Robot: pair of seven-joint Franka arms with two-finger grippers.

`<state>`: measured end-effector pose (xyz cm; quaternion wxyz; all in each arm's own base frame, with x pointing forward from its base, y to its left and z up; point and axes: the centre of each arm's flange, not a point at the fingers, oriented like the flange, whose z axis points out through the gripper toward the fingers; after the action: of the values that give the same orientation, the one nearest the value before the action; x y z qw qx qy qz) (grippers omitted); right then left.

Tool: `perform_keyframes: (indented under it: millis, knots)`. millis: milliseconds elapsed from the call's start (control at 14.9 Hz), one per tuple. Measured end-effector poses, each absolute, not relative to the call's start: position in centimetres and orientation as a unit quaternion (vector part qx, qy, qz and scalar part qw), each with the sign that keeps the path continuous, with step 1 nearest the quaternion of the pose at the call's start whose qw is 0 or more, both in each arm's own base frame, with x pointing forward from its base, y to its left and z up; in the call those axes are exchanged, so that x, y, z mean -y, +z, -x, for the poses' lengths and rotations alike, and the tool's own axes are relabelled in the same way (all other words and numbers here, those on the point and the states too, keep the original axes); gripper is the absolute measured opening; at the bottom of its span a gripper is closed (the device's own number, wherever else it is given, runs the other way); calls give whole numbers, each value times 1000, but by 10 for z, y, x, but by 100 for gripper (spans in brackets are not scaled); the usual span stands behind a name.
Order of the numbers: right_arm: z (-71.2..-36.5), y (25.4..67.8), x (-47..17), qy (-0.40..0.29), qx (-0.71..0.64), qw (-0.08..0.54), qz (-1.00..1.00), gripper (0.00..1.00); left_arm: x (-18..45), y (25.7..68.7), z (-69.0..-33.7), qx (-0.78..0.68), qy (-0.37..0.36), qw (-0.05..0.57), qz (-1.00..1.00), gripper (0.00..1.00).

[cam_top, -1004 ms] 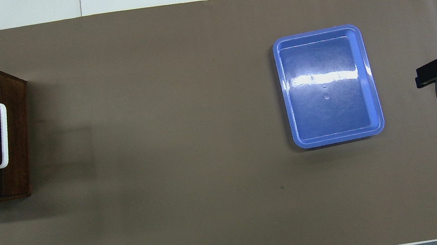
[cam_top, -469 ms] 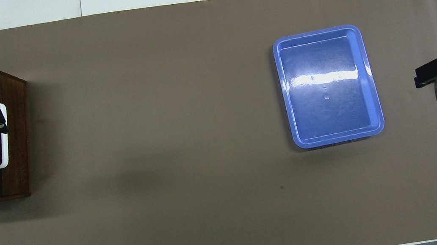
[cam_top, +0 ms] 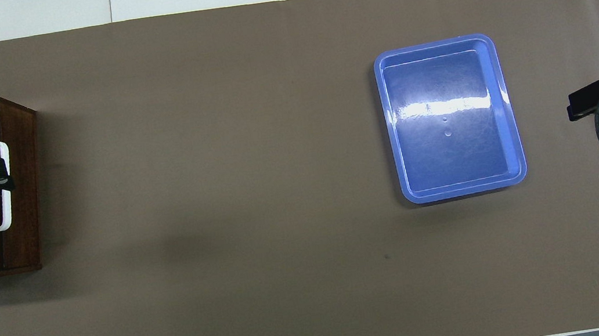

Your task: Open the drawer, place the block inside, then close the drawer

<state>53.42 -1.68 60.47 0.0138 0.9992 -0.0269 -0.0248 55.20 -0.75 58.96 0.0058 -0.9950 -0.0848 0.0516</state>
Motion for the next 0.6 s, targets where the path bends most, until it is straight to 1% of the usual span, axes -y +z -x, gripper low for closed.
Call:
perform_keyframes:
  millis: [402, 603]
  knots:
    - [-534, 605, 17, -25, 27, 14, -999, 100, 7, 590, -547, 32, 65, 9, 997, 100]
    - [-534, 605, 17, -25, 27, 14, -999, 100, 17, 596, -547, 11, 59, 9, 998, 100]
